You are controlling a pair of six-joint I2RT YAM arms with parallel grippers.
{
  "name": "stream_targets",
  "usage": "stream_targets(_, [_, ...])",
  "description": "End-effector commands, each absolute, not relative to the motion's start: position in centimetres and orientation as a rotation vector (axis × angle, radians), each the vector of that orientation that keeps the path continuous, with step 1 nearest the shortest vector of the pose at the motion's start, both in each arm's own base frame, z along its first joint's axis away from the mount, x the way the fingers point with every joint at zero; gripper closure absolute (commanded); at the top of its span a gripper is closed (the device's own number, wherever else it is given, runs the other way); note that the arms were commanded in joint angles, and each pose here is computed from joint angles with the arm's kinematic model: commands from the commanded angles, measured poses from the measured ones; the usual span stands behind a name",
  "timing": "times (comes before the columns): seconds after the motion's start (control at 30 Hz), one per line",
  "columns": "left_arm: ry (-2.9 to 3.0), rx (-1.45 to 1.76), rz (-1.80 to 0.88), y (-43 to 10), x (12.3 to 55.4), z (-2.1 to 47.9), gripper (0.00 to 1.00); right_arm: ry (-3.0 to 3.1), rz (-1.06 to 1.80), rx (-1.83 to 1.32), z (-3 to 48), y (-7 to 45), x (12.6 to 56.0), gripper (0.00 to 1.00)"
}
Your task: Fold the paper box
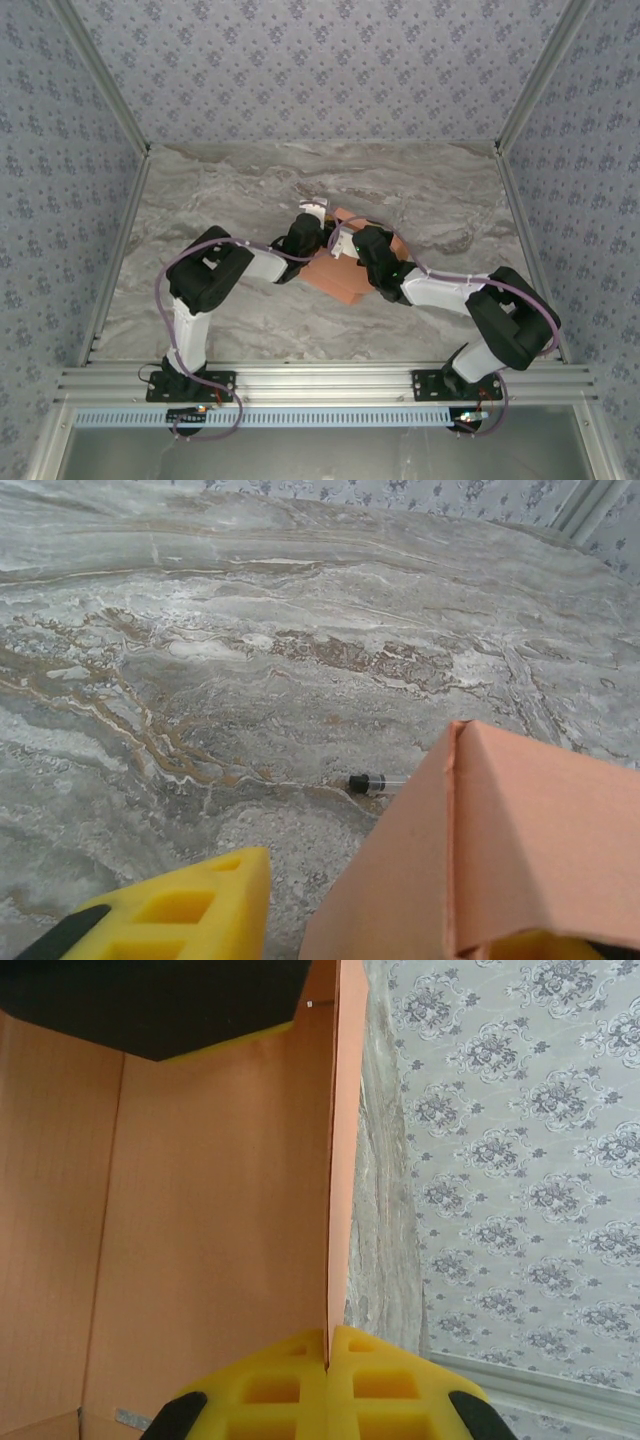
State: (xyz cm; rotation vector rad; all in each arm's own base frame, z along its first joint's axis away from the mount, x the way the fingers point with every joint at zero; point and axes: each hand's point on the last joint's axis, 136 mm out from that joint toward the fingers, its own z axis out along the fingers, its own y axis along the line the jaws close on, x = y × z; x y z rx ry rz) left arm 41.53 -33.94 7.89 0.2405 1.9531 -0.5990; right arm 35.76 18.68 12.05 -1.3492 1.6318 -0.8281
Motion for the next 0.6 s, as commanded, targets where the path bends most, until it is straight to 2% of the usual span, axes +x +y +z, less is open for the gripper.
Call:
stream_targets(0.0, [1.930,0.283,-0.617,-33.3,41.5,8.5,0.60,1.708,-0.833,-1.481,8.9,17.5,34.1,1.00])
stream_targets(0.3, [1.916,0.390,-0.711,-33.6,40.1,8.6,0.48,1.713,-0.832,-1.482,8.9,17.5,34.1,1.00])
stream_targets(0.57, [1.903,0.429,-0.709,-33.5,40.7,8.7,0.48,1.715,-0.832,-1.484,8.9,17.5,34.1,1.00])
